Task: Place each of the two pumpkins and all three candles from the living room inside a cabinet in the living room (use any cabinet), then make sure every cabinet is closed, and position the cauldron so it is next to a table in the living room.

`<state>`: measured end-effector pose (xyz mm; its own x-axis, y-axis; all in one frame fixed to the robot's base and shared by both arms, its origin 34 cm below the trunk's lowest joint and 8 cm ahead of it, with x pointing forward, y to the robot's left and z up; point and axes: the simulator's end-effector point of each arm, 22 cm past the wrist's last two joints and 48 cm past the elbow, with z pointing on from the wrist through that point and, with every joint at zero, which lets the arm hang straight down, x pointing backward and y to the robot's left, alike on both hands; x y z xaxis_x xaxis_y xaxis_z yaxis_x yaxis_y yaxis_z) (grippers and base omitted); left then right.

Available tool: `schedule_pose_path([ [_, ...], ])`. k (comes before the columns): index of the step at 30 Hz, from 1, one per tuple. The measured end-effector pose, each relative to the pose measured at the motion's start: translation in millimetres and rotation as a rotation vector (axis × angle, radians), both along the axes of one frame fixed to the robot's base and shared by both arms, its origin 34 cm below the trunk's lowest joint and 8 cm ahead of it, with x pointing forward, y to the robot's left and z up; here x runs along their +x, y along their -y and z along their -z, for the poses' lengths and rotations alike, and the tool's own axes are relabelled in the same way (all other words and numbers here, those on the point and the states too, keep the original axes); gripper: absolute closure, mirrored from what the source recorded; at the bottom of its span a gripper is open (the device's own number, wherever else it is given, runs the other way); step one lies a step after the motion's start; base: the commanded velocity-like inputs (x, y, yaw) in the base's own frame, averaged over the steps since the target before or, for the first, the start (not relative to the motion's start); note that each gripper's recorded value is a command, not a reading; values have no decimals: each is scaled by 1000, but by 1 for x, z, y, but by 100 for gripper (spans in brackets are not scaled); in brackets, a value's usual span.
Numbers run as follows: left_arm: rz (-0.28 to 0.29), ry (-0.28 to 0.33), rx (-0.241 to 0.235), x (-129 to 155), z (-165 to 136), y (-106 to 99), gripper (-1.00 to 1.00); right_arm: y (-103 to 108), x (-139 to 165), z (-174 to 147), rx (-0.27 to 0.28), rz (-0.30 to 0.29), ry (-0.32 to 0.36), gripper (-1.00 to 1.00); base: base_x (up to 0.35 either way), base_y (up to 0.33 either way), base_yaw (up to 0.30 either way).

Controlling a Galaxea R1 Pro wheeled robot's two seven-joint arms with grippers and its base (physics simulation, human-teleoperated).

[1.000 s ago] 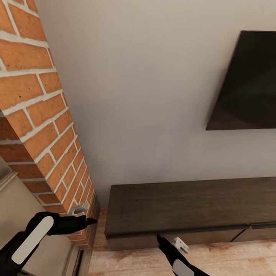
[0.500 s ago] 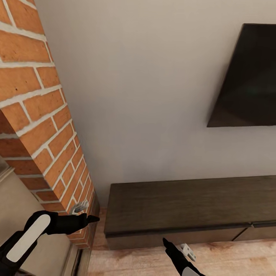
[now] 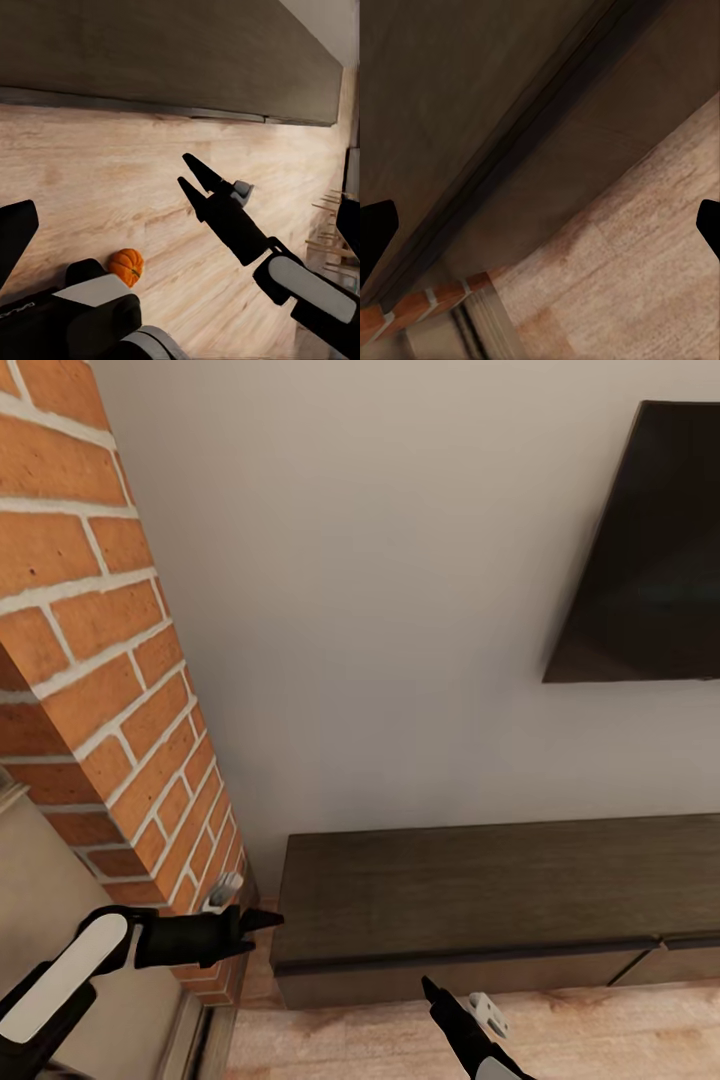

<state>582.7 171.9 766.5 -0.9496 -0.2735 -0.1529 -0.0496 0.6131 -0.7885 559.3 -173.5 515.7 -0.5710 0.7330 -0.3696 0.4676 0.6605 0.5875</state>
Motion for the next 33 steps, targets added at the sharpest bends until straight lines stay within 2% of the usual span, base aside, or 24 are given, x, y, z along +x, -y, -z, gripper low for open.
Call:
schedule_pose_path([
  [2,17,-9,-33,-6,-4,3,-100,0,0,3,0,0,1,-100,0,0,0],
  [6,64,-37,-163,-24,-28,24,-100,0,0,10,0,0,3,-100,0,0,0],
  [9,95,-62,-198,-36,-27,35,-100,0,0,15,-1,0,3,-100,0,0,0],
  [16,144,-74,-231,-53,-22,52,-100,0,-1,28,0,0,4,-100,0,0,0],
  [23,156,-62,-300,-56,-23,59,-100,0,-2,40,0,0,6,-100,0,0,0],
  [33,156,-60,-308,-58,-5,58,-100,0,-4,59,0,0,6,-100,0,0,0],
])
